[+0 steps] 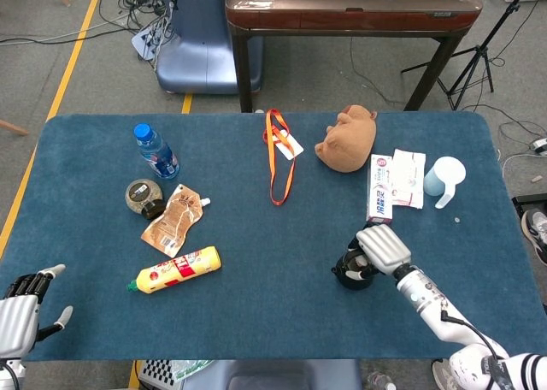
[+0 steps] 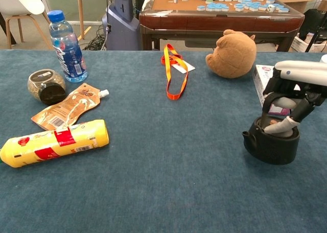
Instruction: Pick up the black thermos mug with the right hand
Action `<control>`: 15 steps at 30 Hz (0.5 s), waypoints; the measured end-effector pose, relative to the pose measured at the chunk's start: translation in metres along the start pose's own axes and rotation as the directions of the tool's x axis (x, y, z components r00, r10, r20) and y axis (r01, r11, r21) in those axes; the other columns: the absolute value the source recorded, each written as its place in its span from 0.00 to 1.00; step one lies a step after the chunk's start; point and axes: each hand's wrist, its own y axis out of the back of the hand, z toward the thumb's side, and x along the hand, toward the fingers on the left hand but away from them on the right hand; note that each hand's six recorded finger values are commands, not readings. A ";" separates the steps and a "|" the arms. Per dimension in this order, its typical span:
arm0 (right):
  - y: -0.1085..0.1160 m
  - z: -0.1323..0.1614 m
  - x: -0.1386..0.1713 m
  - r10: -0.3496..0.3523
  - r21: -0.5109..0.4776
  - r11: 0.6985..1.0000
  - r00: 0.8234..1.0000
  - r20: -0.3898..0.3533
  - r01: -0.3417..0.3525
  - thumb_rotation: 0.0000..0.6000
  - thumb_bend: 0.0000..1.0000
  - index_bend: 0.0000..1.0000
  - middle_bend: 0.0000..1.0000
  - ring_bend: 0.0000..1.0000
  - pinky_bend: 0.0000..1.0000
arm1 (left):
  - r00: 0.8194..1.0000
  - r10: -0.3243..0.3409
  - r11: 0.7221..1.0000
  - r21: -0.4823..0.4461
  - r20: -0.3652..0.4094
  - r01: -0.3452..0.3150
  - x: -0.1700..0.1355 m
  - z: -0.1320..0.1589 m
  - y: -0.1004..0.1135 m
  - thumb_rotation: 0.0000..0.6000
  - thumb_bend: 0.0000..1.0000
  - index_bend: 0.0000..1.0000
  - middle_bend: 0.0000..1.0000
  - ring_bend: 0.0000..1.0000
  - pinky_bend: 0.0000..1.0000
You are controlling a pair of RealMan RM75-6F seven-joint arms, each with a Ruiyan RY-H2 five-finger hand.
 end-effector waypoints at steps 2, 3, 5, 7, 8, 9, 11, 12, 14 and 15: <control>0.005 -0.001 0.000 -0.020 0.014 1.000 1.000 0.001 0.020 1.00 0.01 0.93 0.97 0.92 0.30 | 1.000 -0.002 1.000 -0.001 0.003 0.002 0.000 0.001 0.000 1.00 0.25 0.21 0.23 0.23 0.15; 0.006 -0.001 0.000 -0.030 0.019 0.999 1.000 0.003 0.030 1.00 0.00 0.93 0.97 0.92 0.30 | 1.000 -0.002 1.000 -0.001 0.004 0.002 0.000 0.001 0.000 1.00 0.25 0.21 0.23 0.23 0.15; 0.011 -0.002 0.001 -0.053 0.026 0.998 0.999 0.007 0.053 1.00 0.00 0.94 0.98 0.93 0.30 | 1.000 -0.003 1.000 -0.001 0.006 0.003 0.000 0.002 0.000 1.00 0.25 0.21 0.23 0.23 0.15; 0.014 -0.003 0.002 -0.068 0.026 0.997 0.998 0.009 0.067 1.00 0.00 0.95 0.98 0.93 0.31 | 1.000 -0.003 1.000 0.000 0.009 0.003 0.000 0.003 0.000 1.00 0.25 0.21 0.23 0.23 0.15; 0.015 -0.003 0.003 -0.075 0.027 0.997 0.997 0.009 0.075 1.00 0.00 0.96 0.99 0.93 0.31 | 1.000 -0.003 1.000 0.000 0.010 0.003 0.000 0.003 0.000 1.00 0.25 0.21 0.23 0.23 0.15; 0.016 -0.003 0.003 -0.081 0.029 0.996 0.997 0.009 0.080 0.98 0.00 0.96 0.99 0.94 0.31 | 1.000 -0.002 1.000 0.000 0.011 0.002 0.000 0.003 0.000 1.00 0.25 0.21 0.23 0.23 0.15; 0.018 -0.004 0.004 -0.086 0.046 0.995 0.996 0.008 0.086 0.79 0.00 0.98 0.99 0.94 0.32 | 1.000 -0.003 1.000 0.000 0.010 0.003 0.000 0.004 0.000 1.00 0.25 0.21 0.23 0.23 0.15; 0.019 -0.004 0.004 -0.090 0.053 0.995 0.996 0.007 0.090 0.63 0.00 0.99 1.00 0.95 0.32 | 1.000 -0.003 1.000 0.000 0.010 0.003 0.000 0.004 0.000 1.00 0.25 0.21 0.23 0.23 0.15; 0.021 -0.004 0.005 -0.101 0.054 0.993 0.995 0.007 0.101 0.48 0.00 1.00 1.00 0.95 0.32 | 1.000 -0.002 1.000 0.001 0.010 0.002 -0.001 0.004 0.000 1.00 0.25 0.21 0.23 0.23 0.15; 0.022 -0.004 0.005 -0.105 0.050 0.993 0.994 0.007 0.105 0.42 0.00 1.00 1.00 0.95 0.32 | 1.000 -0.003 1.000 0.001 0.009 0.003 -0.001 0.004 0.000 1.00 0.25 0.21 0.23 0.23 0.15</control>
